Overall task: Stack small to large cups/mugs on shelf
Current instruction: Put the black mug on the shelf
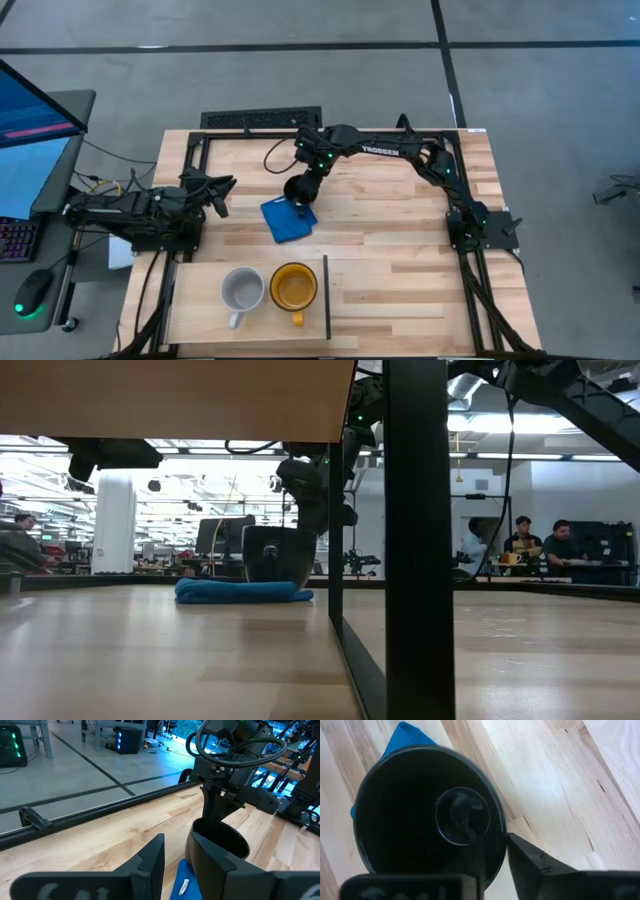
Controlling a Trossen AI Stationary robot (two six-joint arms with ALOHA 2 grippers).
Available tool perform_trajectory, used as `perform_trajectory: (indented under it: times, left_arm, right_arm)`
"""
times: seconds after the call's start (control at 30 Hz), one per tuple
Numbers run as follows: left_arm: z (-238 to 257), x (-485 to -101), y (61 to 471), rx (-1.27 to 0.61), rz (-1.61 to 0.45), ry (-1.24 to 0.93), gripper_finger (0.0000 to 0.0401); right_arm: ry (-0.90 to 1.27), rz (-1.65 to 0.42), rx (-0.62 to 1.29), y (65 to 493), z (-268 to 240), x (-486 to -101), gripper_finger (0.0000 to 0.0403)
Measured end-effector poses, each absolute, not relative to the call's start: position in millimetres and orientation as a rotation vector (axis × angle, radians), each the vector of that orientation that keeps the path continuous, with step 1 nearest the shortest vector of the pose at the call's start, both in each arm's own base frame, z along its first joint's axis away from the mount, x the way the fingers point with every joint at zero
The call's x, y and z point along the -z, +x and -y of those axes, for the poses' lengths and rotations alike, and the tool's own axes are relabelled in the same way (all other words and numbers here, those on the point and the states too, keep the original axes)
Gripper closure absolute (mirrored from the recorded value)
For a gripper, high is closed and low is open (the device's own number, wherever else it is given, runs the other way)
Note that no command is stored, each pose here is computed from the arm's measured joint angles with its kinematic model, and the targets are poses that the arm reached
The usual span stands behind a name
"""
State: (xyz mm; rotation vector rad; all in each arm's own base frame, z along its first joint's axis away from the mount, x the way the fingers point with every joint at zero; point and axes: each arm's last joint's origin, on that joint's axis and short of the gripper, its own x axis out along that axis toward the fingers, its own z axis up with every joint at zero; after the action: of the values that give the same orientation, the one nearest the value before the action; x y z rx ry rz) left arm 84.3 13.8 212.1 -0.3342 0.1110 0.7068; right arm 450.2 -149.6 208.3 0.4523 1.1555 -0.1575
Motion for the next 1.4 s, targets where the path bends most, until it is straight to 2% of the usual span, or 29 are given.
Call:
perform_trajectory:
  times: [0.27, 0.5, 0.87, 1.4]
  left_arm:
    - [-13.8, -212.1, 84.3, -0.707, -0.111, -0.334, 0.0318]
    - [-13.8, -212.1, 84.3, -0.707, -0.111, -0.334, 0.0318]
    - [-13.8, -211.1, 84.0, -0.709, -0.121, -0.33, 0.0318]
    - [-13.8, -210.9, 84.0, -0.709, -0.124, -0.329, 0.0318]
  right_arm:
    - [0.458, -1.157, 0.16, 450.2, 149.3, -208.2, 0.0239]
    - [0.431, -1.157, 0.143, 450.3, 149.0, -208.2, 0.0208]
    - [0.428, -1.162, 0.14, 450.4, 148.9, -210.7, 0.0206]
    - [0.382, -1.011, 0.137, 458.7, 151.6, -272.8, 0.0207]
